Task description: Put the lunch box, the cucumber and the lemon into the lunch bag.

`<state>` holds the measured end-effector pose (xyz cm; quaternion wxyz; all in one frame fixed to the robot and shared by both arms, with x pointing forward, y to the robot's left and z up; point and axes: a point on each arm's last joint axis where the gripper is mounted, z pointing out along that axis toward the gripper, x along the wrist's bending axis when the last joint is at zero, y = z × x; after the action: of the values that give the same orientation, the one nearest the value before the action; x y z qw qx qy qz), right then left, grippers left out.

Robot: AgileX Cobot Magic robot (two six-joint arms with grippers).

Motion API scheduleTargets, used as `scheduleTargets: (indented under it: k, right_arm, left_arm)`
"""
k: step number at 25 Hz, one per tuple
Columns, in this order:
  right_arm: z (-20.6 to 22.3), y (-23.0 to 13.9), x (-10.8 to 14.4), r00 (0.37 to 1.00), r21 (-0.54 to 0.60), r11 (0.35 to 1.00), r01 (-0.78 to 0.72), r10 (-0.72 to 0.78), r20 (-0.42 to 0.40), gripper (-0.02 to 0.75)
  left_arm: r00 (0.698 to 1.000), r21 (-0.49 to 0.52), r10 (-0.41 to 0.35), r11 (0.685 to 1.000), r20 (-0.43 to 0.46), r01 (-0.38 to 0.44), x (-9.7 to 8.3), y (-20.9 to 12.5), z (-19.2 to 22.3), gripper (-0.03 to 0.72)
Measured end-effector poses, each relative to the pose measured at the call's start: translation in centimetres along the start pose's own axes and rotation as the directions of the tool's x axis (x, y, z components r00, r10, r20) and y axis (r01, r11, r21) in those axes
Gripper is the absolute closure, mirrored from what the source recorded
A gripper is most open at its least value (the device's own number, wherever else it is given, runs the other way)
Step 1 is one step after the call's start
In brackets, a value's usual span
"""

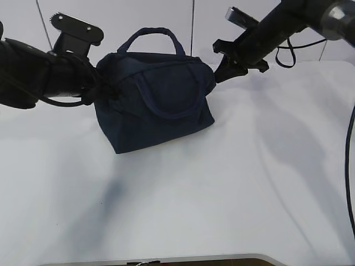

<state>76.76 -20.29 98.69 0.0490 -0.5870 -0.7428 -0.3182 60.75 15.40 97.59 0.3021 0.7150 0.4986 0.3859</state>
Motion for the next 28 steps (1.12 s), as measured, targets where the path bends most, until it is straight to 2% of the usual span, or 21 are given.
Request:
scheduleTargets:
  k: [8, 13, 21, 28]
  right_arm:
    - [-0.4, 0.2, 0.4, 0.999, -0.013, 0.999, 0.040, -0.040, -0.018, 0.733]
    - [-3.2, 0.9, 2.0, 0.997, -0.066, 0.995, 0.071, -0.073, -0.019, 0.733]
    - [-4.6, 1.4, 3.8, 0.987, -0.121, 0.992, 0.033, -0.051, -0.153, 0.733]
    - [-4.6, 1.4, 3.9, 0.986, -0.123, 0.992, 0.035, -0.054, -0.158, 0.733]
  left_arm:
    - [1.000, -0.002, -0.001, 1.000, 0.000, 0.001, 0.0, 0.1, 0.0, 0.706]
    - [1.000, -0.002, -0.001, 1.000, -0.004, 0.001, 0.0, 0.1, 0.0, 0.706]
    - [1.000, -0.001, 0.001, 1.000, 0.010, -0.001, -0.1, 0.0, 0.0, 0.704]
    - [1.000, 0.000, 0.003, 1.000, 0.024, -0.003, -0.2, 0.0, 0.0, 0.691]
